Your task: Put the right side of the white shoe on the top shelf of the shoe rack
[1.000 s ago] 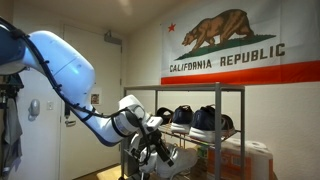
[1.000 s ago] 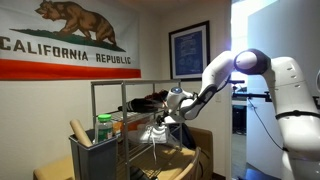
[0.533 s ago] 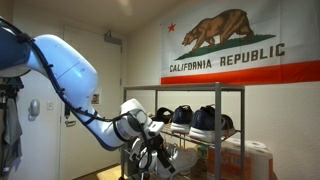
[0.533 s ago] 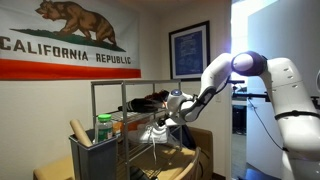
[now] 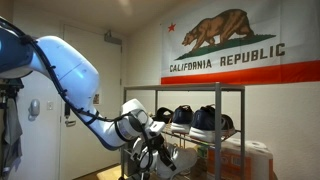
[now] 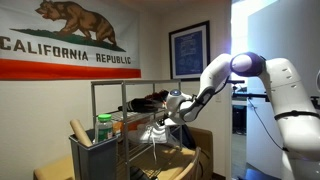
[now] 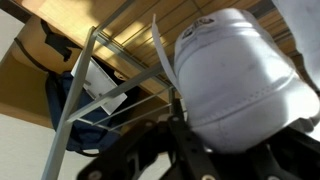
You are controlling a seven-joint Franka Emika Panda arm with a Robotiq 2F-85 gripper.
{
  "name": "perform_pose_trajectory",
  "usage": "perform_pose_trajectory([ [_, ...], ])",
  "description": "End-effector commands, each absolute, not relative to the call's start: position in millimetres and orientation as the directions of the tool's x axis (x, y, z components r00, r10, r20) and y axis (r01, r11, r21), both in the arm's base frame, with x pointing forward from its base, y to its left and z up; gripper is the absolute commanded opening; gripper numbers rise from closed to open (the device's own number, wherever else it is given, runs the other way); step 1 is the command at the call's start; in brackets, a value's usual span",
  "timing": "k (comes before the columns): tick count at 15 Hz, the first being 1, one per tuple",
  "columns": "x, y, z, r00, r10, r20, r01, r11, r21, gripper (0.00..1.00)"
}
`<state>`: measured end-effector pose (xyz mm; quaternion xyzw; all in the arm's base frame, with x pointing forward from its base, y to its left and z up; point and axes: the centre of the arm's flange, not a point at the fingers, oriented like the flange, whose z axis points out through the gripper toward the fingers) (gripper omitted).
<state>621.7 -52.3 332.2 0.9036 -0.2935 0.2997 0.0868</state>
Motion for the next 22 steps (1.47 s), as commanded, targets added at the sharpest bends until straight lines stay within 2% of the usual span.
perform_pose_trajectory([
  [1, 630, -51, 332, 0.643, -0.495, 0.584, -0.604, -0.797, -0.01, 0.08],
  [4, 629, -52, 334, 0.642, -0.501, 0.58, -0.612, -0.791, -0.006, 0.04],
  [5, 629, -52, 335, 0.641, -0.503, 0.58, -0.614, -0.79, -0.006, 0.07],
  [13, 611, -51, 351, 0.642, -0.511, 0.572, -0.627, -0.779, 0.008, 0.07],
  [22, 533, -54, 365, 0.635, -0.535, 0.557, -0.668, -0.743, 0.047, 0.07],
])
